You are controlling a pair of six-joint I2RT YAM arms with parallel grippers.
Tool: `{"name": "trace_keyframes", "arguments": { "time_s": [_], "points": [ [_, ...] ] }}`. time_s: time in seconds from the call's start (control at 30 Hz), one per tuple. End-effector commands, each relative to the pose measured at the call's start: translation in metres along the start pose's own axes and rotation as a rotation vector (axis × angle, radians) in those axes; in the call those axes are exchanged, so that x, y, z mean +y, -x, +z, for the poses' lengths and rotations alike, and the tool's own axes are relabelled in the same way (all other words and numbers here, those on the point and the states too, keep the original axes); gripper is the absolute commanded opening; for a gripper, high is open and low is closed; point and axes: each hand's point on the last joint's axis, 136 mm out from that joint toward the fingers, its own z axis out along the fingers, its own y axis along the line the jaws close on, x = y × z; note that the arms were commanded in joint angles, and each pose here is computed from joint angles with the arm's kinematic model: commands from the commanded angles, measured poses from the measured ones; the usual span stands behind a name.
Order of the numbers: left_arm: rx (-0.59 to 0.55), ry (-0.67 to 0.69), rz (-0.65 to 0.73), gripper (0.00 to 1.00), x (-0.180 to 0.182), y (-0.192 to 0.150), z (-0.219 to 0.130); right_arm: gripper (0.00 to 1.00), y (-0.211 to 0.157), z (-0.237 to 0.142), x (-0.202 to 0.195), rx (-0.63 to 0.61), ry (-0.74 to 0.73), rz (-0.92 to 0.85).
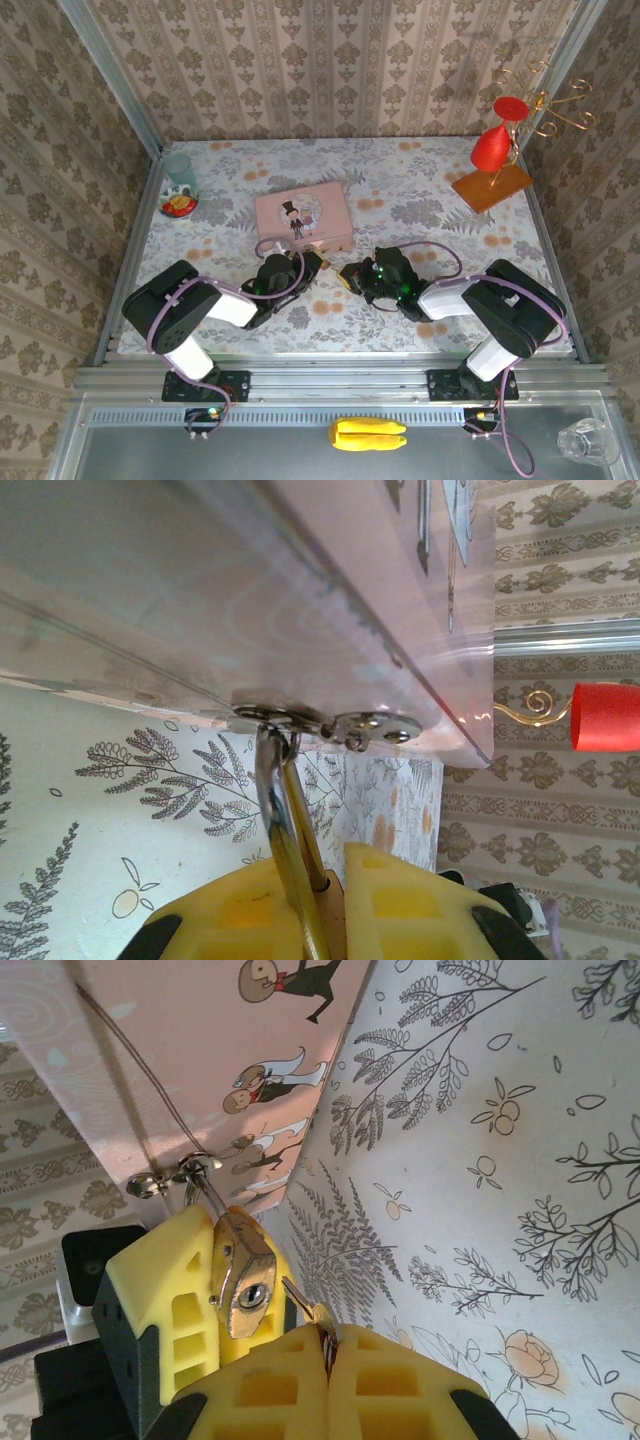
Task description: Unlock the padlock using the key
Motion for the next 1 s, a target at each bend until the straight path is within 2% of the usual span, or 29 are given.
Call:
{"name": "trace_keyframes", "arguments": {
  "time_s": [0.0,0.97],
  "points": [
    [0.031,-0.082,-0.07,0.06,-0.023,-0.004,0.004,0.0,-0.002,-0.003,0.025,0.011,0.071,-0.016],
    [0.046,-0.131,-0.095,0.06,-0.034,-0.009,0.004,0.0,-0.006,0.003,0.028,0.038,0.099,0.012]
  ]
}}
